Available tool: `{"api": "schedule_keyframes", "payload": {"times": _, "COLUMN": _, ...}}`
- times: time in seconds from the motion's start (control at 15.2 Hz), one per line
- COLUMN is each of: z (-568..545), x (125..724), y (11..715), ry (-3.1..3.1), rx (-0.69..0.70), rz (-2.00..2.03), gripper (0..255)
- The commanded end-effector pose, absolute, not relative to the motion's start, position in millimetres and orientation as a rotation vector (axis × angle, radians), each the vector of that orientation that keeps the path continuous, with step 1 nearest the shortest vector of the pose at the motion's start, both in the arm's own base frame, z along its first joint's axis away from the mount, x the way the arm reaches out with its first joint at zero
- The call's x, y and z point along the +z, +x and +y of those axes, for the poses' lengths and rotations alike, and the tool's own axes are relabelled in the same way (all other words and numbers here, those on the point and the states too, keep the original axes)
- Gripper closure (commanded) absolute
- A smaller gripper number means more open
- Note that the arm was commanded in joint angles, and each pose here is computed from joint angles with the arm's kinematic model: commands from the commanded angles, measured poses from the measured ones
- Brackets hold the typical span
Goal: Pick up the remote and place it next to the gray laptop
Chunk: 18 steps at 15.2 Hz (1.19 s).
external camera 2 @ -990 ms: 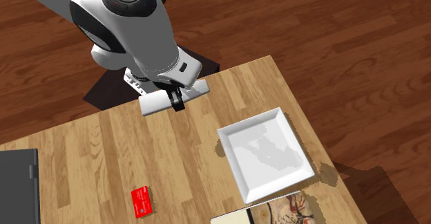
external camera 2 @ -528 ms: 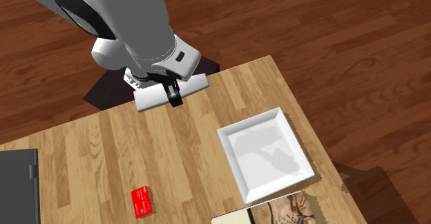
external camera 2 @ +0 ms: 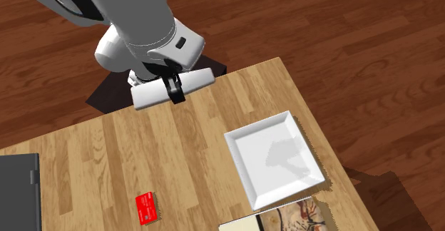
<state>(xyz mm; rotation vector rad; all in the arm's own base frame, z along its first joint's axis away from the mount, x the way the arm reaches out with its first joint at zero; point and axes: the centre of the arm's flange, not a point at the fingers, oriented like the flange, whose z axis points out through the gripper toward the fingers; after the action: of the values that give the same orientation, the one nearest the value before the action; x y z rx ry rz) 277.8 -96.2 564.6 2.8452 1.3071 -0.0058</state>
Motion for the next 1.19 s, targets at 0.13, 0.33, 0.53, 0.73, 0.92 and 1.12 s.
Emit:
{"api": "schedule_keyframes", "payload": {"times": 0.13, "z": -96, "x": 586, "y": 277, "ry": 2.845, "rx": -0.006, "rz": 1.307, "gripper": 255}}
{"api": "schedule_keyframes", "payload": {"times": 0.33, "z": -96, "x": 602, "y": 277, "ry": 2.845, "rx": -0.006, "rz": 1.307, "gripper": 255}}
{"api": "schedule_keyframes", "payload": {"times": 0.53, "z": -96, "x": 618, "y": 277, "ry": 2.845, "rx": -0.006, "rz": 1.307, "gripper": 255}}
{"api": "schedule_keyframes", "payload": {"times": 0.73, "z": -96, "x": 634, "y": 277, "ry": 2.845, "rx": -0.006, "rz": 1.307, "gripper": 255}}
{"api": "schedule_keyframes", "payload": {"times": 0.92, "z": -120, "x": 637, "y": 266, "ry": 2.845, "rx": -0.006, "rz": 1.307, "gripper": 255}}
{"api": "schedule_keyframes", "payload": {"times": 1.12, "z": -156, "x": 637, "y": 250, "ry": 2.845, "rx": -0.006, "rz": 1.307, "gripper": 255}}
